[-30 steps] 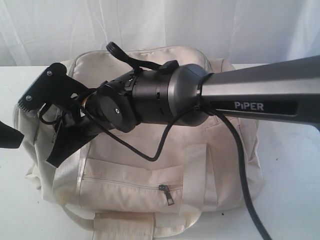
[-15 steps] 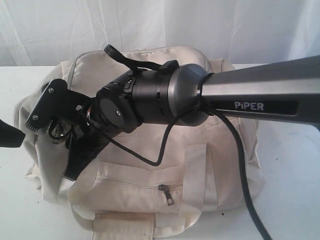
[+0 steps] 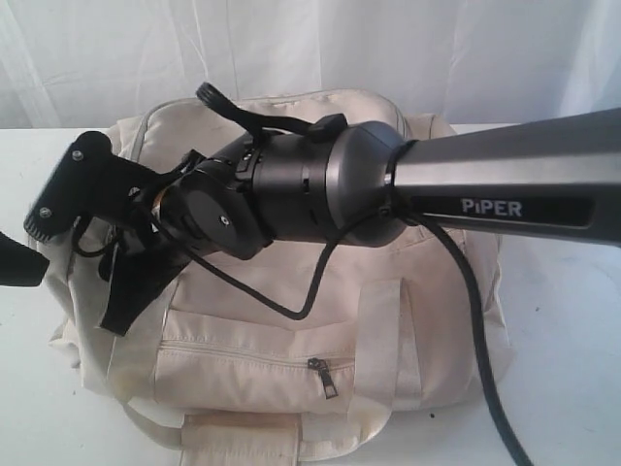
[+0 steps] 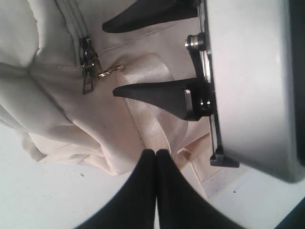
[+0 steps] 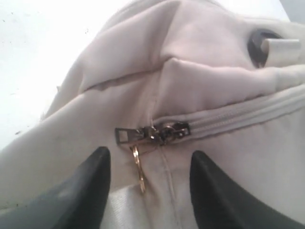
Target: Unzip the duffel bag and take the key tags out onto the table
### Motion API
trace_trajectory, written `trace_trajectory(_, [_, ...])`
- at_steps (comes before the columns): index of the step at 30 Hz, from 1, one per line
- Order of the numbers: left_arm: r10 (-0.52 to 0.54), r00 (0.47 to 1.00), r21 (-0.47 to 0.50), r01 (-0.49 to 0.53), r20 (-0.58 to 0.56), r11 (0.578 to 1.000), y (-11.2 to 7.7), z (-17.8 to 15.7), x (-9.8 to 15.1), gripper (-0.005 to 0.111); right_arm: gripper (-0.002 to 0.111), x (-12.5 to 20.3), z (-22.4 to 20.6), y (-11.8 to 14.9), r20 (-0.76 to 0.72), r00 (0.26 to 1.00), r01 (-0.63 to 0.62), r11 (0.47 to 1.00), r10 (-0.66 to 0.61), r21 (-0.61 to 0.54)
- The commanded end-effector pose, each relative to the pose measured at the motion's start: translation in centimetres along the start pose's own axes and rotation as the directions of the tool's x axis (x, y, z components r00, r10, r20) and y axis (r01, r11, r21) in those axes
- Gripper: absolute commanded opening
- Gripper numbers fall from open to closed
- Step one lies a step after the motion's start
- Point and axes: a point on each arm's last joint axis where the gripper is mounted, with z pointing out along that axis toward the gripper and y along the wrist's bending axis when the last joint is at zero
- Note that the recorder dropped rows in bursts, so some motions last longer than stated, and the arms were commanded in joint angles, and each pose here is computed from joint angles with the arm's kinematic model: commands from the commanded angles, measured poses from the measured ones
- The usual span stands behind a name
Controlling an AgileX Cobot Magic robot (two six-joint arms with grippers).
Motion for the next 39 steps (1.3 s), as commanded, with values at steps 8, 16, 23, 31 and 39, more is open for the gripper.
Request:
trace_trajectory(8, [-0.004, 1.0, 0.025, 0.005, -0.004, 1.0, -0.3, 0.0, 0.1, 0.0, 0.038, 0.5, 0.9, 0.5, -0.029, 0.999, 0.013, 1.0, -0.014, -0.016])
trace_trajectory(16, [-0.005, 1.0, 0.027, 0.005, -0.005, 1.0, -0.3, 0.0, 0.2, 0.0, 0.033, 0.6, 1.6, 0.5, 0.004, 1.0, 0.011, 1.0, -0.011, 0.001])
trace_trajectory(23, [-0.006, 1.0, 0.028, 0.006, -0.004, 1.0, -0.3, 0.0, 0.1, 0.0, 0.007, 0.5, 1.5, 0.4, 0.006, 1.0, 0.011, 1.0, -0.011, 0.002])
trace_trajectory(31, [-0.006, 1.0, 0.028, 0.006, -0.004, 1.0, -0.3, 0.0, 0.1, 0.0, 0.0, -0.6, -0.5, -0.3, 0.026, 0.999, 0.028, 0.999, -0.028, 0.02])
trace_trajectory(39, [-0.006, 1.0, 0.028, 0.006, -0.004, 1.0, -0.3, 0.0, 0.1, 0.0, 0.0, -1.1, -2.3, -1.4, 0.034, 0.999, 0.039, 0.998, -0.041, 0.048])
